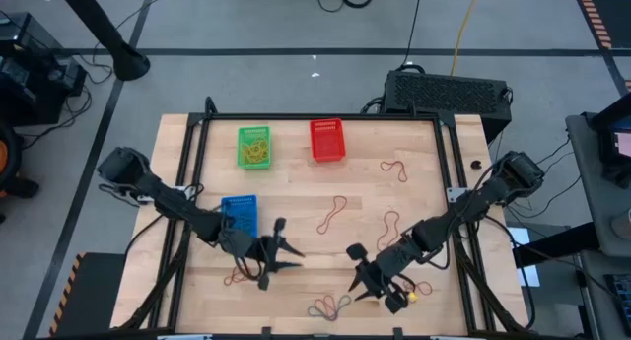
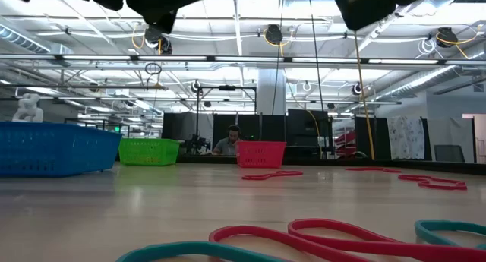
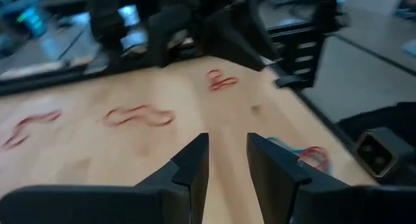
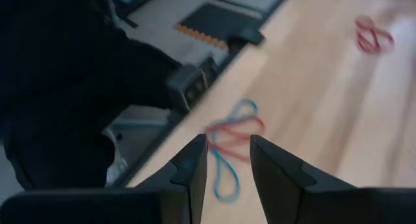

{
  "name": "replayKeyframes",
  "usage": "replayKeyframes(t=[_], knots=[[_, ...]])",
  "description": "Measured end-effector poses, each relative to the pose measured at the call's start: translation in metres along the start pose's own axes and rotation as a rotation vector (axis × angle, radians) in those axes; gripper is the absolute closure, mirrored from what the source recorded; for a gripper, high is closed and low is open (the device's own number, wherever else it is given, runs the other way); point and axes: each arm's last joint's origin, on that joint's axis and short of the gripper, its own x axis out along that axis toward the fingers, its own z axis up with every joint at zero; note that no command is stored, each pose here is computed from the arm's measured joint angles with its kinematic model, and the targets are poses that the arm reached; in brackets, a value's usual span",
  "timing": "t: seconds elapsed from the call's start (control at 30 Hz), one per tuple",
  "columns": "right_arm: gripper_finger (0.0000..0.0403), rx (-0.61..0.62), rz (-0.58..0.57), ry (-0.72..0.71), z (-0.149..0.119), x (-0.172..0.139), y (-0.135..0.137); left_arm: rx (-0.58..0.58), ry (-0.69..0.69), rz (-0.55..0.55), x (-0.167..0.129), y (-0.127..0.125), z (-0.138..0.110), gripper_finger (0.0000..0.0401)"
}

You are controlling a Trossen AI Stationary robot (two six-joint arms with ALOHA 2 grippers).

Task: Sort rubber bands into baskets
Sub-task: Put the blue rubber band into the blue bin

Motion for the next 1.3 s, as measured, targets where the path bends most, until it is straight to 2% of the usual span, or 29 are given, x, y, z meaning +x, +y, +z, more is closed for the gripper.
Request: replayKeyframes(t=[0.2, 0.5, 1.07, 1.17, 1.3], knots=[[0.0293, -0.027, -0.003, -0.071, -0.008, 0.031, 0.007, 0.053, -0.080, -0.098, 0.021, -0.009, -0.014, 0.0289], [0.0293, -0.032, 0.001, 0.018, -0.045, 0.083, 0.002, 0.045, -0.103, -0.113, 0.021, -0.009, -0.012, 0.0289], [0.0295, -0.042, -0.015, 0.129, -0.073, 0.109, -0.003, 0.040, -0.127, -0.133, 0.021, -0.010, -0.010, 0.0289], [0.0314, -0.039, -0.015, 0.145, -0.074, 0.108, -0.003, 0.041, -0.127, -0.133, 0.021, -0.010, -0.010, 0.0289], [0.0377, -0.017, -0.003, 0.152, -0.074, 0.107, -0.001, 0.041, -0.126, -0.133, 0.021, -0.010, -0.010, 0.0289]])
